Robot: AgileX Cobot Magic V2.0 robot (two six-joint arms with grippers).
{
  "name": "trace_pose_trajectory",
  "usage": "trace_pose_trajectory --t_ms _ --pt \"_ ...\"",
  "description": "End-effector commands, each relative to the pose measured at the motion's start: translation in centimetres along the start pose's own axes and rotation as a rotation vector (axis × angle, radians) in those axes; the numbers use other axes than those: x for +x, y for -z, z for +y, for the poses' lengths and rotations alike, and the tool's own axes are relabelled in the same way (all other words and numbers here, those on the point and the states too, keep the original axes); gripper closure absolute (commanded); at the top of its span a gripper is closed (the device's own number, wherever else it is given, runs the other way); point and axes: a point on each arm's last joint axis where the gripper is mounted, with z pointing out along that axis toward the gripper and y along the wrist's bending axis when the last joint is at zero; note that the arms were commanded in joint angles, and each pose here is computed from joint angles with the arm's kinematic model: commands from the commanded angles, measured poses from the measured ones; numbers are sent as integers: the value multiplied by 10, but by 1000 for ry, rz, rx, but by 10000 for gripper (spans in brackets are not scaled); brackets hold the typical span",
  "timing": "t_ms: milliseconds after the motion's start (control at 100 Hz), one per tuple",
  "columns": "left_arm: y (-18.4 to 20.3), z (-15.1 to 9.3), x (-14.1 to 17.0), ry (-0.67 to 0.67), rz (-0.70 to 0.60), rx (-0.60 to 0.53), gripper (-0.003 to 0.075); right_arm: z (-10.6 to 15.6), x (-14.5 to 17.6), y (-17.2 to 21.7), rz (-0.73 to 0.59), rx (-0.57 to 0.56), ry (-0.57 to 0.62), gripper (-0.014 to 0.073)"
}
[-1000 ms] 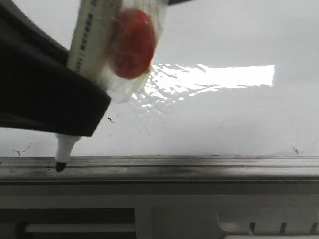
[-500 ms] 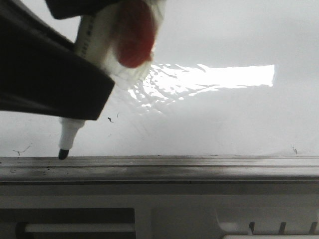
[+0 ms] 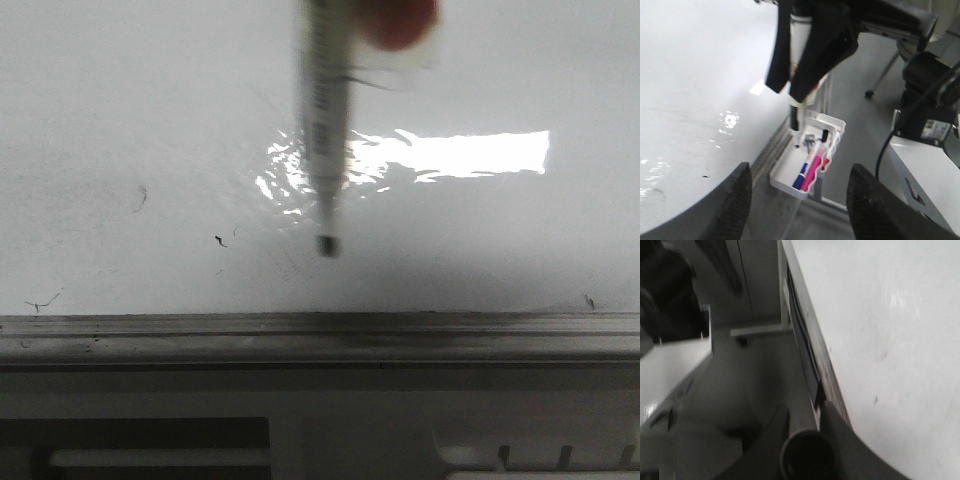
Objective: Write number 9 on whiteboard
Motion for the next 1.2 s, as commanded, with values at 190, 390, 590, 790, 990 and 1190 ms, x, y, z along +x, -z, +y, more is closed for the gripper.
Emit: trace_pose_trajectory --t_ms 190,390,590,790,990,1190 --pt "23 7 -20 45 -197 -194 392 -11 -40 62 5 271 95 633" --pt "22 9 -20 59 -200 -220 442 1 -24 81 -482 545 158 634" --pt "22 10 -20 65 -199 -221 504 -2 36 42 -748 787 183 634" --pt "21 11 -18 69 -204 -235 533 -19 59 18 -671 840 34 634" --pt "21 11 -17 70 -203 -235 533 -36 67 6 -623 896 2 634" --pt "20 10 -18 66 -204 -213 533 -43 74 -12 -551 867 -38 668"
